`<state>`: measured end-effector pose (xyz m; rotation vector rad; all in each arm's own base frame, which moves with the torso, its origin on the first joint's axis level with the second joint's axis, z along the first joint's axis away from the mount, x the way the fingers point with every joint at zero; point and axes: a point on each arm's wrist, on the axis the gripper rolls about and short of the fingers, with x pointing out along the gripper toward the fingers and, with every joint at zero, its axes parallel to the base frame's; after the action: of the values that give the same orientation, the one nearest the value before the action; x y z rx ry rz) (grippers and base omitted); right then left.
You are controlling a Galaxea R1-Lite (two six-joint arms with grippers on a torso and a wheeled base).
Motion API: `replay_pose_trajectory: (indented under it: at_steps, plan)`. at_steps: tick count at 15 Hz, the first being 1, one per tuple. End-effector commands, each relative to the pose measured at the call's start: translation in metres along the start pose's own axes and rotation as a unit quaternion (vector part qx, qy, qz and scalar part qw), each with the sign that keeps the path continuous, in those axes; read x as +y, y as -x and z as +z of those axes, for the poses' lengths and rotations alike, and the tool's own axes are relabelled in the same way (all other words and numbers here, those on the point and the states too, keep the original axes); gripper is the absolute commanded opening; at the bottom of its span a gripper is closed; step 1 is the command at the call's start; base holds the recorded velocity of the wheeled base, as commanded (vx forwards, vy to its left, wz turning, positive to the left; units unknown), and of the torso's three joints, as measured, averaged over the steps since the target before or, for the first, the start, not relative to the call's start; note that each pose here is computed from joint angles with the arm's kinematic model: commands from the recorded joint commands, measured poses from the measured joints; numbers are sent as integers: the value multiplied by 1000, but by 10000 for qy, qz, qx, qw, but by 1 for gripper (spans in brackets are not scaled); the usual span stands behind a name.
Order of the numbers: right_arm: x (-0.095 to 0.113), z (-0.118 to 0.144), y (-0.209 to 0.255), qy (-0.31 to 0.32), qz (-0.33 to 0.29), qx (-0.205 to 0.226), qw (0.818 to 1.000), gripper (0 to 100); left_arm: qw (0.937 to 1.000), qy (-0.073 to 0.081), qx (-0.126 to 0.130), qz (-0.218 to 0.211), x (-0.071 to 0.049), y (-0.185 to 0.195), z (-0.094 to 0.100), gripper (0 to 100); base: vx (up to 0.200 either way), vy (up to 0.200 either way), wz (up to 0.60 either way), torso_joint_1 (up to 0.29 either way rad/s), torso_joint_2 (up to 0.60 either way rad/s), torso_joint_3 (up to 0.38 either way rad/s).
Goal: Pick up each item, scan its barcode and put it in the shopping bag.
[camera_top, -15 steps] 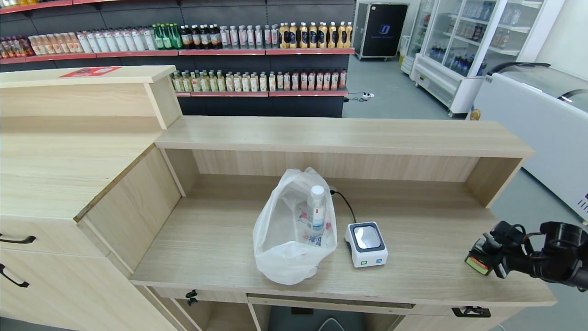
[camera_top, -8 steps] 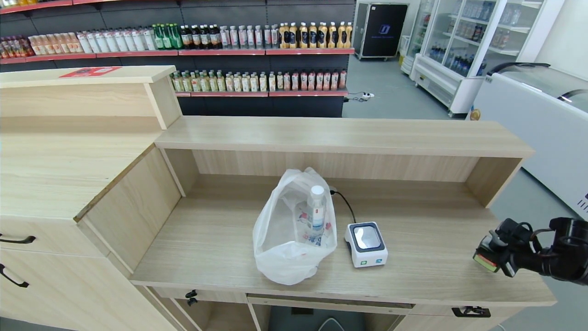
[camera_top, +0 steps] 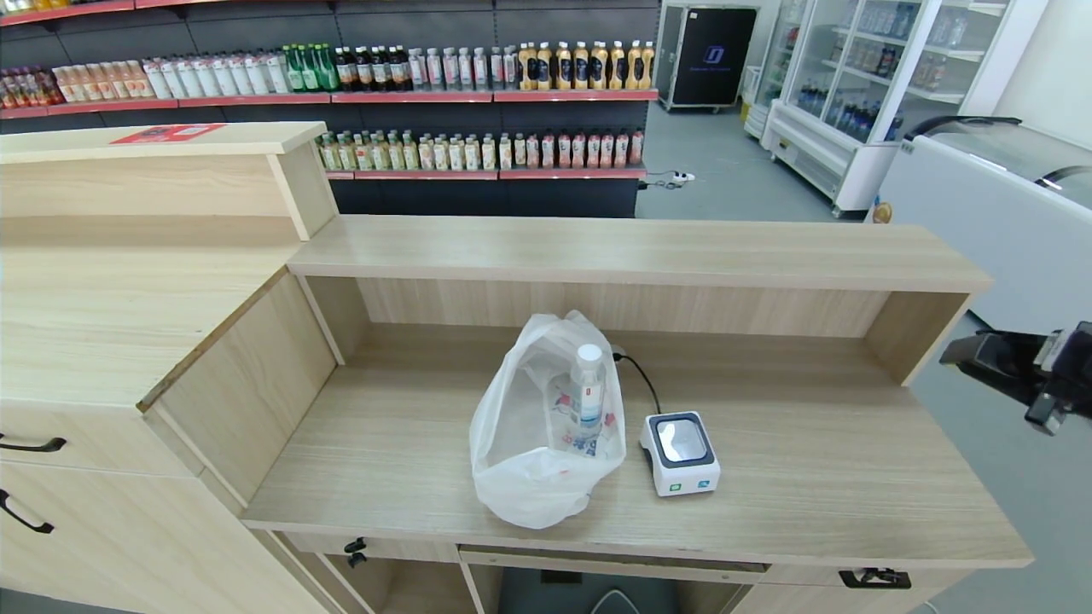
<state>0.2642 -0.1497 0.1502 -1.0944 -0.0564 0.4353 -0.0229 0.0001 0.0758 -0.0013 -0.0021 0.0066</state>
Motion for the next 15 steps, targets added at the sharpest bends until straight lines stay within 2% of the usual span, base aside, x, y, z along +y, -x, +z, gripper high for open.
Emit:
replay_pose_trajectory:
  at_steps: [1, 3, 4, 5, 6, 7, 8, 9, 10, 11, 12, 13, 14, 15]
  plan:
    - [-5, 77, 39, 1667, -66, -1007, 9808, 0, 10000, 1, -5, 5, 0, 0, 0, 100, 0, 0, 0, 0, 0, 0]
    - [16, 101, 57, 2660, -116, -1172, 9568, 0, 10000, 1, -5, 5, 0, 0, 0, 100, 0, 0, 0, 0, 0, 0]
    - [20, 118, 59, 3264, -219, -1409, 9344, 0, 10000, 1, -5, 5, 0, 0, 0, 100, 0, 0, 0, 0, 0, 0]
    - [19, 137, 61, 3909, -419, -1666, 9043, 0, 10000, 1, 3, 5, 0, 0, 0, 100, 0, 0, 0, 0, 0, 0]
    - [18, 159, 64, 4536, -706, -1913, 8676, 0, 10000, 1, -5, 5, 0, 0, 0, 100, 0, 0, 0, 0, 0, 0]
    - [17, 186, 70, 5283, -1221, -2089, 8138, 0, 10000, 1, -5, 5, 0, 0, 0, 100, 0, 0, 0, 0, 0, 0]
    - [18, 200, 76, 5640, -1564, -2146, 7819, 0, 10000, 1, 3, 5, 0, 0, 0, 100, 0, 0, 0, 0, 0, 0]
    - [20, 217, 78, 6085, -2034, -2221, 7342, 0, 10000, 1, -5, 5, 0, 0, 0, 100, 0, 0, 0, 0, 0, 0]
    - [25, 229, 75, 6353, -2311, -2459, 6947, 0, 10000, 1, -5, 5, 0, 0, 0, 100, 0, 0, 0, 0, 0, 0]
    - [29, 240, 73, 6501, -2574, -2679, 6628, 0, 10000, 1, -5, 5, 0, 0, 0, 100, 0, 0, 0, 0, 0, 0]
    - [32, 257, 73, 6634, -3031, -2820, 6233, 0, 10000, 1, -5, 5, 0, 0, 0, 100, 0, 0, 0, 0, 0, 0]
    - [34, 265, 71, 6635, -3232, -2867, 6108, 0, 10000, 1, -5, 5, 0, 0, 0, 100, 0, 0, 0, 0, 0, 0]
    - [38, 280, 67, 6557, -3631, -3125, 5837, 0, 10000, 1, -5, 5, 0, 0, 0, 100, 0, 0, 0, 0, 0, 0]
    - [42, 288, 63, 6464, -3920, -3295, 5657, 0, 10000, 1, 3, 5, 0, 0, 0, 100, 0, 0, 0, 0, 0, 0]
